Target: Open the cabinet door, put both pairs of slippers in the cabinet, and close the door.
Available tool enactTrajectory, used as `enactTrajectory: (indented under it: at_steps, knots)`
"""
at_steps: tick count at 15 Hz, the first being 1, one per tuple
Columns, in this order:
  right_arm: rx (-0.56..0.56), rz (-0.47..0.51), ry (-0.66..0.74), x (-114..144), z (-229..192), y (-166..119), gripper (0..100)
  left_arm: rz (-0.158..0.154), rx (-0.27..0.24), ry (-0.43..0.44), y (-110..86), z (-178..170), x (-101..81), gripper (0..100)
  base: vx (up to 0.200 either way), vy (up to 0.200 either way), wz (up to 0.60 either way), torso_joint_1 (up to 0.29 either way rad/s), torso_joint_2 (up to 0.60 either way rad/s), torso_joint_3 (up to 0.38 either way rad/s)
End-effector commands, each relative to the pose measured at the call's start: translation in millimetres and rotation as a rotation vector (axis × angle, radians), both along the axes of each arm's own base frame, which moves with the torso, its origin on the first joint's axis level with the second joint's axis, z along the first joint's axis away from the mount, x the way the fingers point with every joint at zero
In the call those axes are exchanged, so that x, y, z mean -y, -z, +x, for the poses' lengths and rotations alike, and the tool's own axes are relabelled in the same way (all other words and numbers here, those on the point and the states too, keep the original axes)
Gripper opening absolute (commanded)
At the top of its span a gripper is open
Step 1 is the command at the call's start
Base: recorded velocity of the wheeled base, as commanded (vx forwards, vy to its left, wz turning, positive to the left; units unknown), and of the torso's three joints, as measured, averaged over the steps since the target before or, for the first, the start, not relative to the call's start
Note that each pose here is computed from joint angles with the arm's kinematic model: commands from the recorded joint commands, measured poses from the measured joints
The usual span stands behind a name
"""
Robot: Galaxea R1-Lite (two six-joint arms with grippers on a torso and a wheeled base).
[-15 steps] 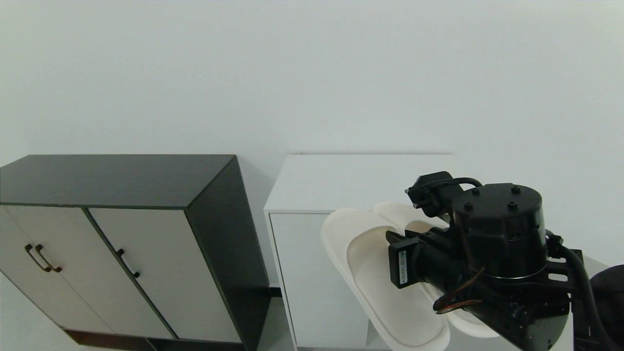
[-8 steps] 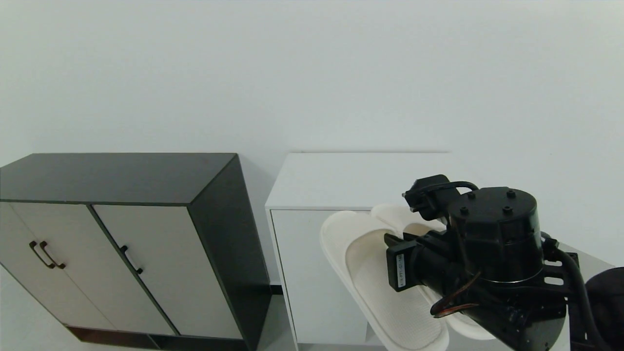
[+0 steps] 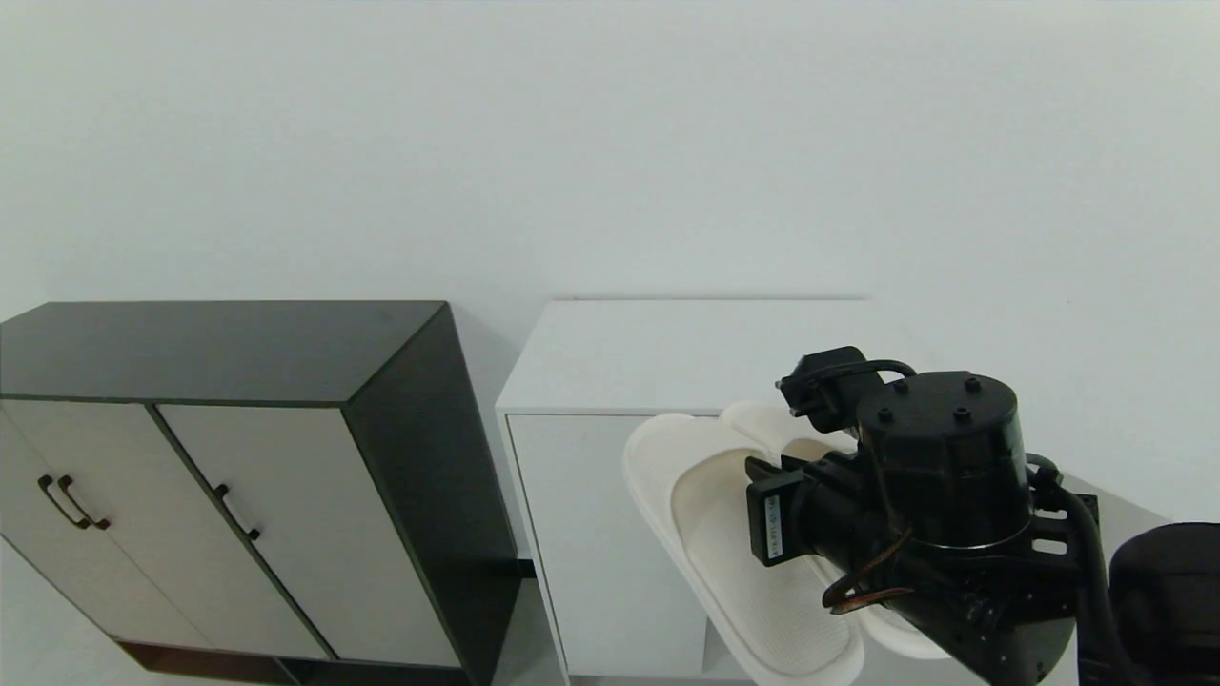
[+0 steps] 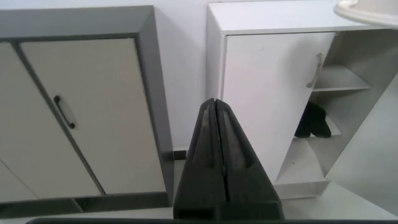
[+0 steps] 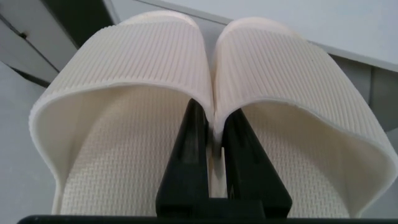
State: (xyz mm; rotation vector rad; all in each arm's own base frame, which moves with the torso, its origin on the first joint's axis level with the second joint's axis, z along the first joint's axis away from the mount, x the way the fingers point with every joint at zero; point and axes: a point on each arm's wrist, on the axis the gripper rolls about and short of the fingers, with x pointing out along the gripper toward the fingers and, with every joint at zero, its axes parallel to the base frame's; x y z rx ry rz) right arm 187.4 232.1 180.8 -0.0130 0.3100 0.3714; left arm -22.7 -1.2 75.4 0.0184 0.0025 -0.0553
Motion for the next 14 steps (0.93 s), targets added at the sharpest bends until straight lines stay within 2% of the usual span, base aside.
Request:
enactTrajectory:
  at_steps: [1,10,14]
  knots:
    - [-0.002,-0.002,-0.003,-1.3,0.2,1.0,0,0.000,0.000,0.000,0.0,0.0,-0.1,0,0.000,-0.200,0.00,0.007,0.00,-0.002]
    - [0.001,-0.001,-0.002,-0.8,-0.2,0.3,0,-0.002,0.000,0.000,0.0,0.0,-0.1,0,0.000,-0.200,0.00,0.002,0.00,0.002]
    - [0.000,-0.003,0.000,0.6,0.4,0.7,0,-0.002,0.000,0.000,0.0,0.0,-0.1,0,0.000,0.000,0.00,0.000,0.00,0.000]
